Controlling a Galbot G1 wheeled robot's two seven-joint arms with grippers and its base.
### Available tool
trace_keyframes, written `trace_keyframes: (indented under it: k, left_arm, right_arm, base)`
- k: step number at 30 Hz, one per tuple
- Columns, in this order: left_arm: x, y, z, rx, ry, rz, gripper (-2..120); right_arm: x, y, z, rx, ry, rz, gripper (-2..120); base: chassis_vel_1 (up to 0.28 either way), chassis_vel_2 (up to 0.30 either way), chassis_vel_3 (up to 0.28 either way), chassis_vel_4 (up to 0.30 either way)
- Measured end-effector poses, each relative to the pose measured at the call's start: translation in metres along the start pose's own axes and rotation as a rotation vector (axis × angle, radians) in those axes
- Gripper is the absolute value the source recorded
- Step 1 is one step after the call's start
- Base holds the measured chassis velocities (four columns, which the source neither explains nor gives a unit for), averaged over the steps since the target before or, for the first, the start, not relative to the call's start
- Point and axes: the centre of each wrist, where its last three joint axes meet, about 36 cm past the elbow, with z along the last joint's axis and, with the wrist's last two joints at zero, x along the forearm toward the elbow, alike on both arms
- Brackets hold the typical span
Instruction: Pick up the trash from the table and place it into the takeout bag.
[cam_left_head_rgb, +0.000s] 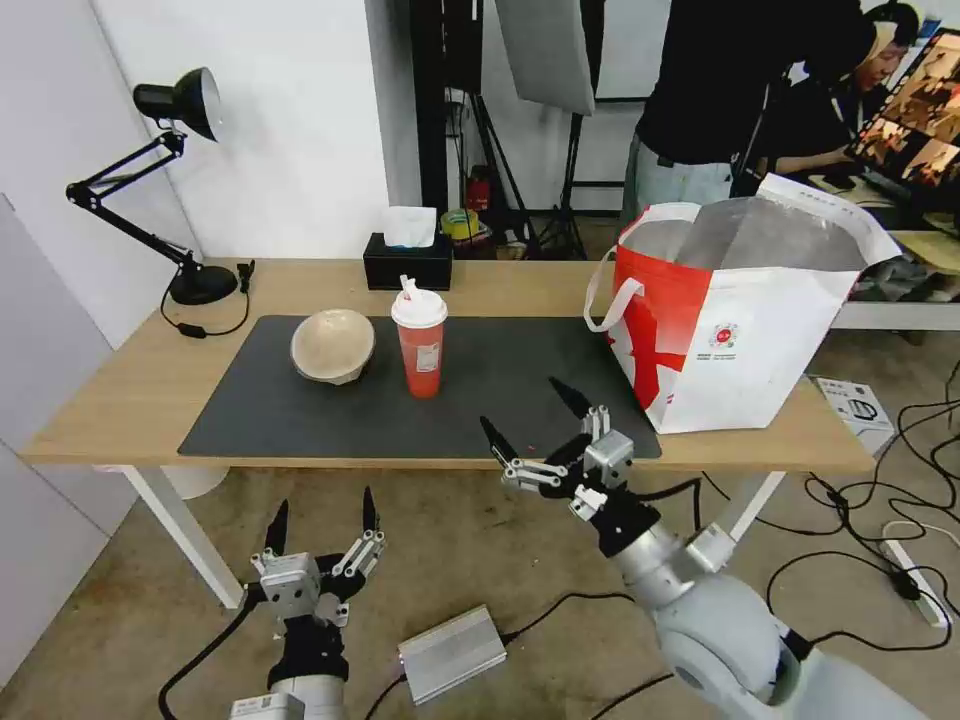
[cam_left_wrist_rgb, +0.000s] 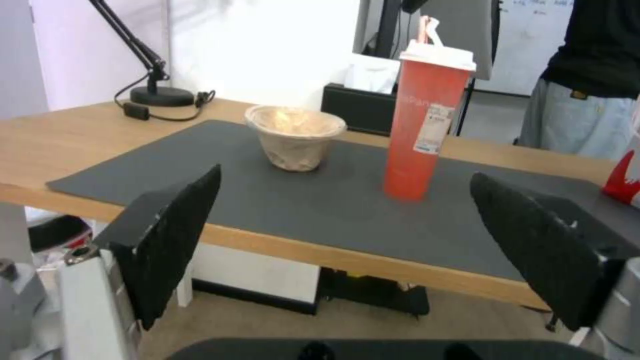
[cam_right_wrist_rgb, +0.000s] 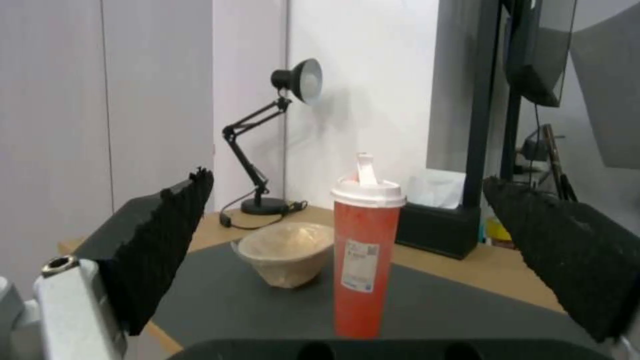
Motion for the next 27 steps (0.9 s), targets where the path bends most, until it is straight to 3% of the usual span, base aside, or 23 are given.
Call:
trace_keyframes:
  k: [18,27]
  left_arm:
    - [0.003,0.002,0.000,-0.007,0.008,-0.012,100]
    - [0.007,-0.003,0.000,0.006,0.013,-0.018,100]
  right_arm:
    - [-0.039,-0.004,0.016,0.006,0.072,0.032,100]
    - [-0.051,-0.008,0.012,-0.083,0.150,0.039,100]
  base:
    - [0.000,0.000,0.000,0.000]
    - [0.000,0.000,0.000,0.000]
